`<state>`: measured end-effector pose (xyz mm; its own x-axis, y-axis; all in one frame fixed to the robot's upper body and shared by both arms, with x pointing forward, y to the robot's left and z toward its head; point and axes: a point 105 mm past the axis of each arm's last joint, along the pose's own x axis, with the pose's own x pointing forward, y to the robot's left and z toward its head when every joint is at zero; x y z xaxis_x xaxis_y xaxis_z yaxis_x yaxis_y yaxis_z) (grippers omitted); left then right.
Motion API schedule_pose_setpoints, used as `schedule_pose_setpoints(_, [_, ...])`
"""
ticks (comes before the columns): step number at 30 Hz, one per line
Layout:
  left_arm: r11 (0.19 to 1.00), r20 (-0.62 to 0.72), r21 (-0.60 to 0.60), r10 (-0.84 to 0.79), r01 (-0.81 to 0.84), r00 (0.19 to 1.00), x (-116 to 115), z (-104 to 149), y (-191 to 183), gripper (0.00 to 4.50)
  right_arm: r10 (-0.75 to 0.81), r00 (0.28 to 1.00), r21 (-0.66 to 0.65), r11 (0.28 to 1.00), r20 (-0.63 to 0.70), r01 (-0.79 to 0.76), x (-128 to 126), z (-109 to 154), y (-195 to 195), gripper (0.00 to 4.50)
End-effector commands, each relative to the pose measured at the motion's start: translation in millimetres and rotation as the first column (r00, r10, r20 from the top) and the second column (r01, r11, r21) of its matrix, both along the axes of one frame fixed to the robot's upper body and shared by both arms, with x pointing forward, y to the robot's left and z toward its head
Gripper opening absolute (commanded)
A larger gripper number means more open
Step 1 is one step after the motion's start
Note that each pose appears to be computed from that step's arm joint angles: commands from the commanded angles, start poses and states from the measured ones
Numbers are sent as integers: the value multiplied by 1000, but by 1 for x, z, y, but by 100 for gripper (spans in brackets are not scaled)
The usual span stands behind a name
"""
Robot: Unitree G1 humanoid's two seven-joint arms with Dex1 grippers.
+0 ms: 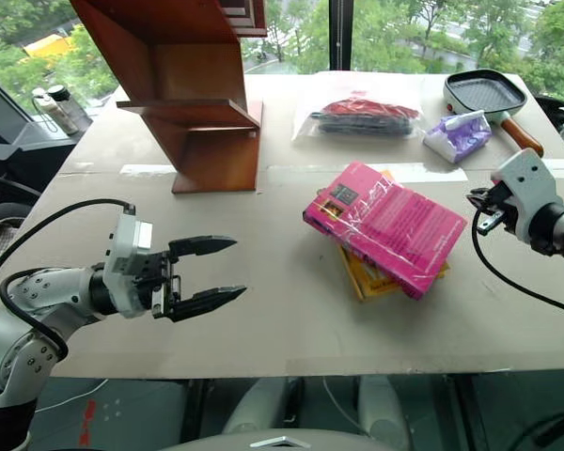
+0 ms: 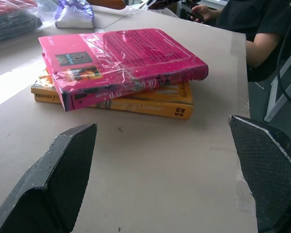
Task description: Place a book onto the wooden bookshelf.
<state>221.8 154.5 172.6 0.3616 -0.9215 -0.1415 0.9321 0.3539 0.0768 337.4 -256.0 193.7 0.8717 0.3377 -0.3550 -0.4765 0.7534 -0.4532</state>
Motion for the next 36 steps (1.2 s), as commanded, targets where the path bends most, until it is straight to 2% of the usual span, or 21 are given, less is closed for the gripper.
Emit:
schedule_pose_setpoints(1, [1000,48,0,-26,26,999,-6,8,-5,449,-18,1000,-53,998,-9,17,10,1,1,11])
schedule_pose_setpoints(8, [1000,51,-8,8,-8,999,-13,6,-5,449,13,991,-195,980,-132,-39,26,-19,6,11])
schedule_pose_setpoints(16, [999,37,-6,51,-50,998,-19,-1,-2,449,179,962,-136,968,-207,-209,20,-26,44,11])
schedule_pose_setpoints(25, [996,32,9,89,-90,995,-18,-7,-1,449,239,949,-99,960,-207,-264,16,-32,77,11])
schedule_pose_setpoints(29, [992,-7,28,127,-127,992,-16,-15,2,449,207,963,-114,967,-174,-229,18,-31,66,11])
schedule_pose_setpoints(33, [977,-186,31,214,-211,959,-13,-27,0,449,204,975,-118,970,-83,-213,13,-10,36,11])
schedule_pose_setpoints(34, [974,-255,20,223,-226,941,-13,-30,-1,449,230,971,-72,969,-71,-235,4,-4,30,64])
schedule_pose_setpoints(36, [966,-403,-70,200,-248,893,-12,-30,-6,449,313,949,31,950,-32,-312,-21,7,21,136])
